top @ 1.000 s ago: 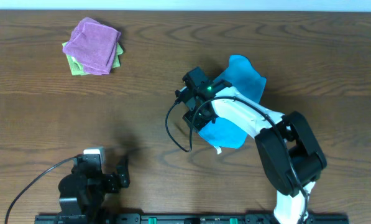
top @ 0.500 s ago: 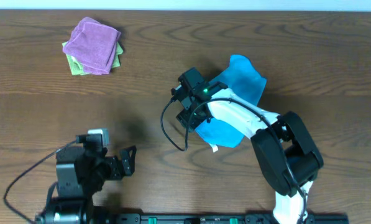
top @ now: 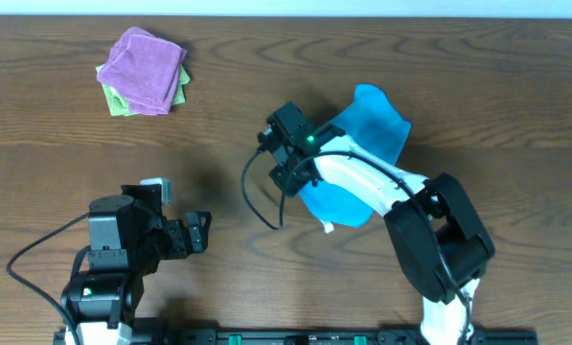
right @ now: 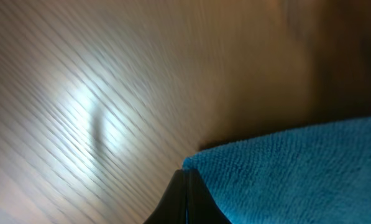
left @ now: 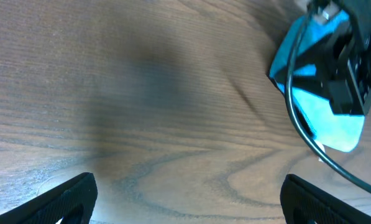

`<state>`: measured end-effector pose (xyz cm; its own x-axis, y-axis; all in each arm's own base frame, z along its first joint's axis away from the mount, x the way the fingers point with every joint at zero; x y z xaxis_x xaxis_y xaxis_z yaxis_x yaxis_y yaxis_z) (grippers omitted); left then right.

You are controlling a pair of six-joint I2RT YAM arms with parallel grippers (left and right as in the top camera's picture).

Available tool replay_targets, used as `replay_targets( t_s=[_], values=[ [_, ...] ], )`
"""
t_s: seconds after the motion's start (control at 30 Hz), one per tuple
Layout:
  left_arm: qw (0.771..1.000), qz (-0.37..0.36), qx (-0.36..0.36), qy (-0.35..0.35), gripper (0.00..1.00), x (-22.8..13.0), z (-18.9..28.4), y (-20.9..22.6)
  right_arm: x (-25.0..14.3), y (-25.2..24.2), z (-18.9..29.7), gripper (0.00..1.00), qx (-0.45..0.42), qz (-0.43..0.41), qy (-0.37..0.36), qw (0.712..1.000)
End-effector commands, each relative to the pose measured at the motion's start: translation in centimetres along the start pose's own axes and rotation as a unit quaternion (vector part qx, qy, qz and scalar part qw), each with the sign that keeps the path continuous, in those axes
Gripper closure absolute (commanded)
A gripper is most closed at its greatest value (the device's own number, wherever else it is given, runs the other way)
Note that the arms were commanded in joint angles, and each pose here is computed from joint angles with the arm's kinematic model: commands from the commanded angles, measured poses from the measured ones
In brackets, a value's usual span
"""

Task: Fold the cloth
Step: 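Swing the held cloth around and lay it down right of center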

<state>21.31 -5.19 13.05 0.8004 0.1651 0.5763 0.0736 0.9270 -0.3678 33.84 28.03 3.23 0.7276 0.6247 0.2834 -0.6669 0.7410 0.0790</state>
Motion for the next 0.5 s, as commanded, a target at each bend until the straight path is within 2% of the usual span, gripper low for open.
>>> replay_targets(
  t_s=[0.0, 0.17, 0.3, 0.4, 0.47],
  values=[
    [1.000, -0.017, -0.006, -0.011, 0.05, 0.9, 0.5, -0.5, 3.4, 1.4, 1.8, 0.99, 0.006, 0.012, -0.038, 0.999],
    [1.000, -0.016, -0.006, -0.010, 0.05, 0.8, 0.5, -0.5, 6.9, 2.5, 4.8, 0.99, 0.010, 0.025, -0.078, 0.997],
    [1.000, -0.017, -0.004, -0.011, 0.05, 0.9, 0.5, -0.4, 11.6, 3.1, 9.4, 0.99, 0.005, 0.037, -0.149, 0.988],
    [1.000, -0.017, -0.004, -0.013, 0.04, 0.9, 0.5, -0.5, 13.3, 0.7, 13.8, 0.99, -0.056, 0.021, -0.170, 0.984],
    [1.000, -0.018, -0.003, -0.014, 0.05, 1.0, 0.5, -0.4, 13.0, -1.3, 16.3, 0.99, -0.097, 0.006, -0.165, 0.981]
  ],
)
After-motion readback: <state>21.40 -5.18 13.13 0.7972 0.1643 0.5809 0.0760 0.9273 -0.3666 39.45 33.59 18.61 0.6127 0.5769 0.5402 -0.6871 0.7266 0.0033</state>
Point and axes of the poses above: each gripper's point midway between its finger pads, its own z axis back along the fingers, its own y axis along the line the jaws close on, x = y × z, the point moved 1 cm from there along z, back along the fingers, and after that the axes turned 2 degrees about -z, right-handed, at the moved point
